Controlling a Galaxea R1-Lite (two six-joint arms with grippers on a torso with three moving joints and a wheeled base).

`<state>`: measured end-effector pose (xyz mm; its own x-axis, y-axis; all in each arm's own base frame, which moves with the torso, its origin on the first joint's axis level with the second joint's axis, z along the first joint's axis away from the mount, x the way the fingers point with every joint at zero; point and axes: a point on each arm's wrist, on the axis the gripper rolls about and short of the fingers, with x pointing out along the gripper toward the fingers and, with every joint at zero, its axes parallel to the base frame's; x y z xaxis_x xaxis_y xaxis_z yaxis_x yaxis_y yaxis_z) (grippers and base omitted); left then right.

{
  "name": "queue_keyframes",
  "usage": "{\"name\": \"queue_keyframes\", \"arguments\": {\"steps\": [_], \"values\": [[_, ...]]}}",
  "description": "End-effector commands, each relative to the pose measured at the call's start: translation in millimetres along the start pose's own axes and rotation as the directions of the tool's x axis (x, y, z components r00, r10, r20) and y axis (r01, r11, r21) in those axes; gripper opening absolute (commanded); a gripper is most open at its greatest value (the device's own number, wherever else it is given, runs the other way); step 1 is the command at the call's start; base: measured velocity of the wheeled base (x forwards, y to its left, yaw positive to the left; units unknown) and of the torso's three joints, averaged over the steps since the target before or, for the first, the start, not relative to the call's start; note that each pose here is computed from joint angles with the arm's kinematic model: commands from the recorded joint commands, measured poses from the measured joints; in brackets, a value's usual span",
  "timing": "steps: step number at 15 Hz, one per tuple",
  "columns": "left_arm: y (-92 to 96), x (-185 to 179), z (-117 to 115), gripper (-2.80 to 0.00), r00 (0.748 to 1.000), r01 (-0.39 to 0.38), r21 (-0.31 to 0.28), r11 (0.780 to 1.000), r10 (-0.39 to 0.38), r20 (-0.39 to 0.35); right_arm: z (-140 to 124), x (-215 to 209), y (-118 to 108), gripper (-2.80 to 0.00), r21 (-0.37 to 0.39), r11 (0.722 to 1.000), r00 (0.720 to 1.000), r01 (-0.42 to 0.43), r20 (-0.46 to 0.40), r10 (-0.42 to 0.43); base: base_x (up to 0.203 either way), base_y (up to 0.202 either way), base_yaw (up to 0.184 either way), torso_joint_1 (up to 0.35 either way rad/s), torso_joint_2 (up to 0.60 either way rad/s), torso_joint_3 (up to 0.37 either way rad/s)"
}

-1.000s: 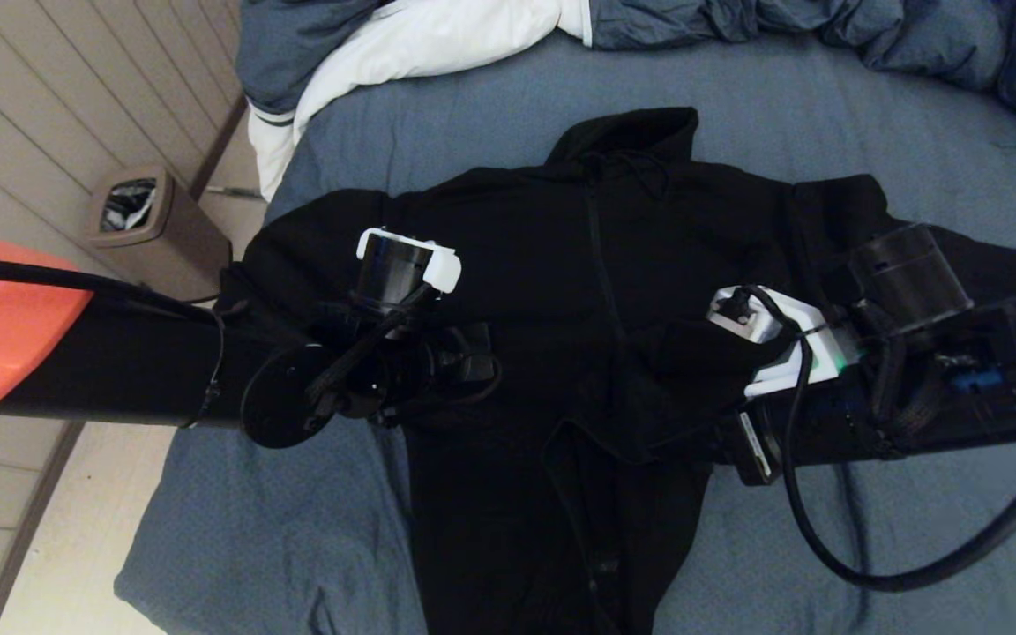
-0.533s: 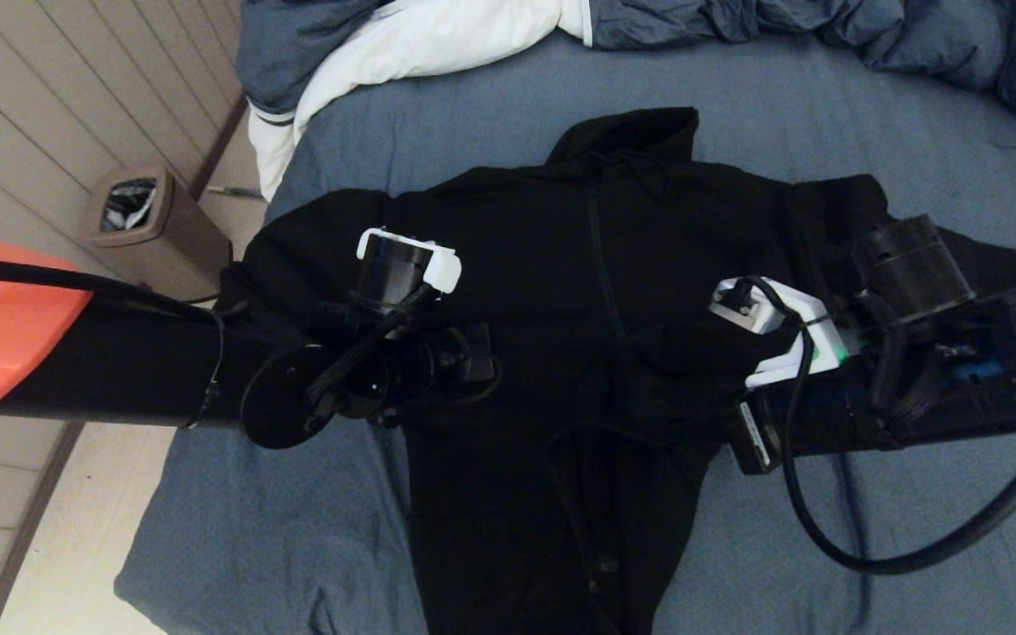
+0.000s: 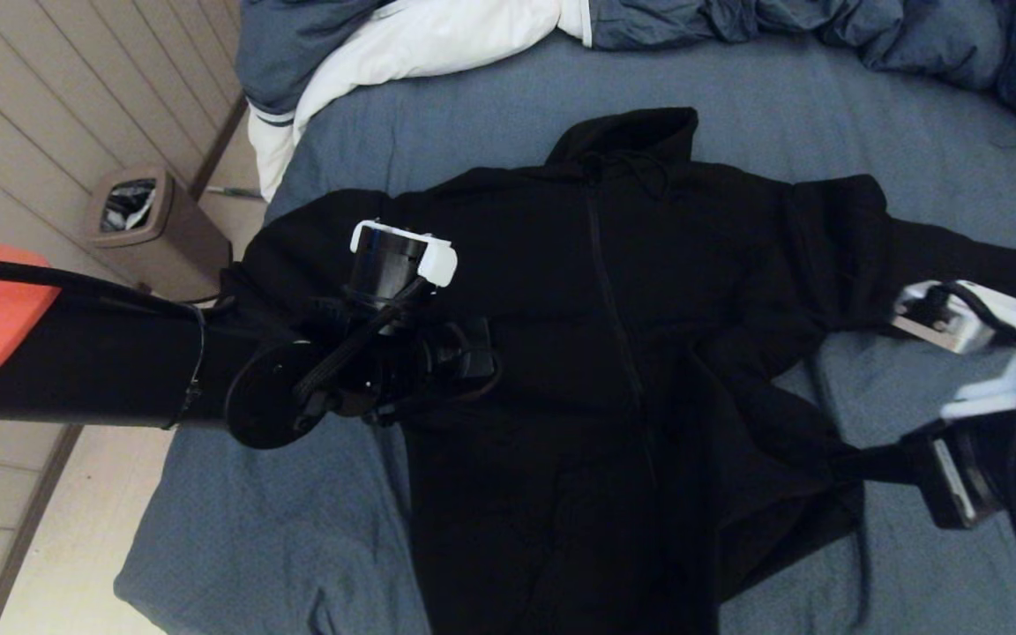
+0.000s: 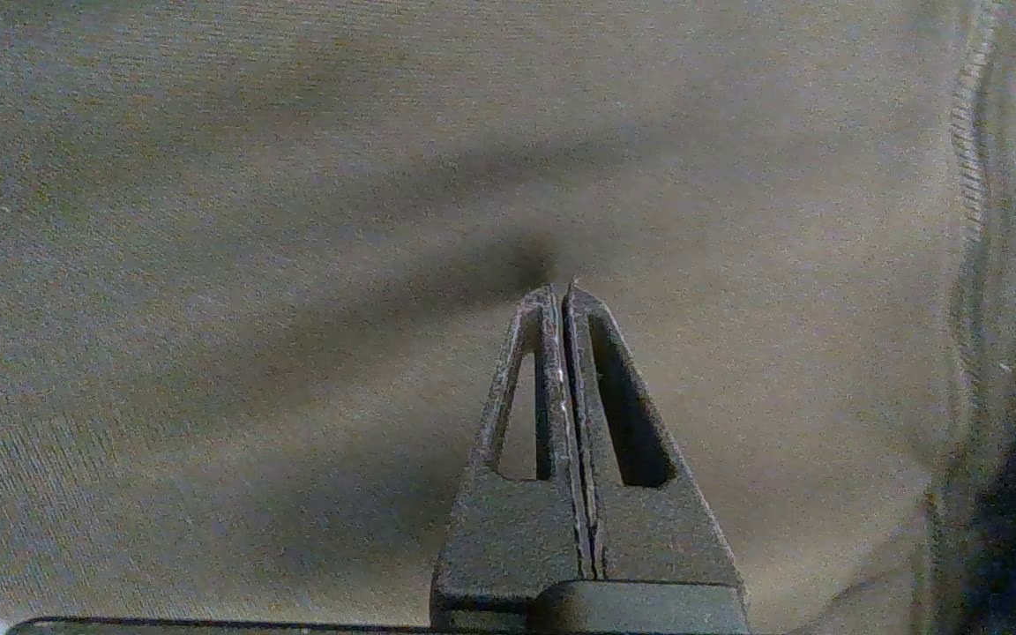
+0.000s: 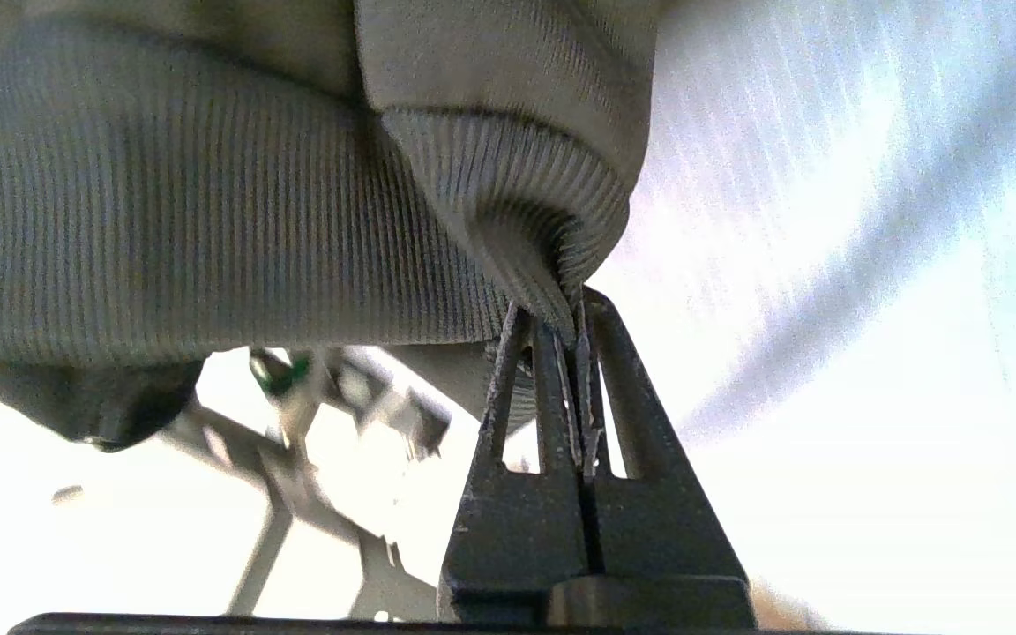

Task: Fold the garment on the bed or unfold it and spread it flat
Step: Unfold the black sweatshirt

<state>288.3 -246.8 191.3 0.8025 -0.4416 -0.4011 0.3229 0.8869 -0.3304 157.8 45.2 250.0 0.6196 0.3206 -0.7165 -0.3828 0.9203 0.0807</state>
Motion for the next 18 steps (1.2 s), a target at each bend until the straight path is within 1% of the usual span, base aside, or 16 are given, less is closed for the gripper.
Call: {"name": "queue_keyframes", "arguments": {"steps": [1, 5, 7, 8, 11, 14, 15, 16, 18], "values": [[-4.1, -7, 1, -2.80, 1.000, 0.015, -0.001, 1.000, -0.015, 0.008, -31, -31, 3, -2.80, 0.015, 0.999, 0.999, 0.038, 0.007, -0.038, 0.000, 0.000, 0.000, 0.000, 0.00, 0.000], [-7.5, -8, -2, -2.80, 1.000, 0.023, 0.005, 1.000, -0.023, -0.001, -94, -42, 8, -2.80, 0.028, 0.999, 0.993, 0.035, -0.110, -0.032, 0.000, 0.000, 0.000, 0.000, 0.00, 0.000], [-7.6, -7, -5, -2.80, 1.000, 0.023, 0.008, 1.000, -0.023, -0.008, -125, -37, 9, -2.80, 0.035, 0.999, 0.986, 0.034, -0.165, -0.028, 0.000, 0.000, 0.000, 0.000, 0.00, 0.000], [-7.8, -7, -6, -2.80, 1.000, 0.023, 0.009, 1.000, -0.023, -0.011, -136, -36, 10, -2.80, 0.039, 0.999, 0.984, 0.035, -0.179, -0.027, 0.000, 0.000, 0.000, 0.000, 0.00, 0.000], [-9.5, -5, -10, -2.80, 0.999, 0.024, 0.014, 1.000, -0.024, -0.024, -161, -33, 11, -2.80, 0.043, 0.998, 0.980, 0.035, -0.198, -0.026, 0.000, 0.000, 0.000, 0.000, 0.00, 0.000], [-11.1, -4, -13, -2.80, 0.999, 0.027, 0.016, 0.999, -0.027, -0.030, -168, -27, 10, -2.80, 0.049, 0.998, 0.975, 0.039, -0.223, -0.027, 0.000, 0.000, 0.000, 0.000, 0.00, 0.000], [-10.9, -2, -14, -2.80, 0.999, 0.025, 0.017, 1.000, -0.025, -0.034, -169, -26, 10, -2.80, 0.048, 0.998, 0.973, 0.051, -0.225, -0.039, 0.000, 0.000, 0.000, 0.000, 0.00, 0.000], [-10.7, -1, -15, -2.80, 0.999, 0.024, 0.018, 1.000, -0.023, -0.037, -170, -23, 9, 0.00, 0.038, 0.997, 0.975, 0.067, -0.215, -0.057, 0.000, 0.000, 0.000, 0.000, 0.00, 0.000], [-10.5, 1, -17, -2.80, 0.999, 0.021, 0.018, 1.000, -0.021, -0.042, -170, -21, 8, 0.00, 0.028, 0.997, 0.975, 0.067, -0.213, -0.060, 0.000, 0.000, 0.000, 0.000, 0.00, 0.000]]}}
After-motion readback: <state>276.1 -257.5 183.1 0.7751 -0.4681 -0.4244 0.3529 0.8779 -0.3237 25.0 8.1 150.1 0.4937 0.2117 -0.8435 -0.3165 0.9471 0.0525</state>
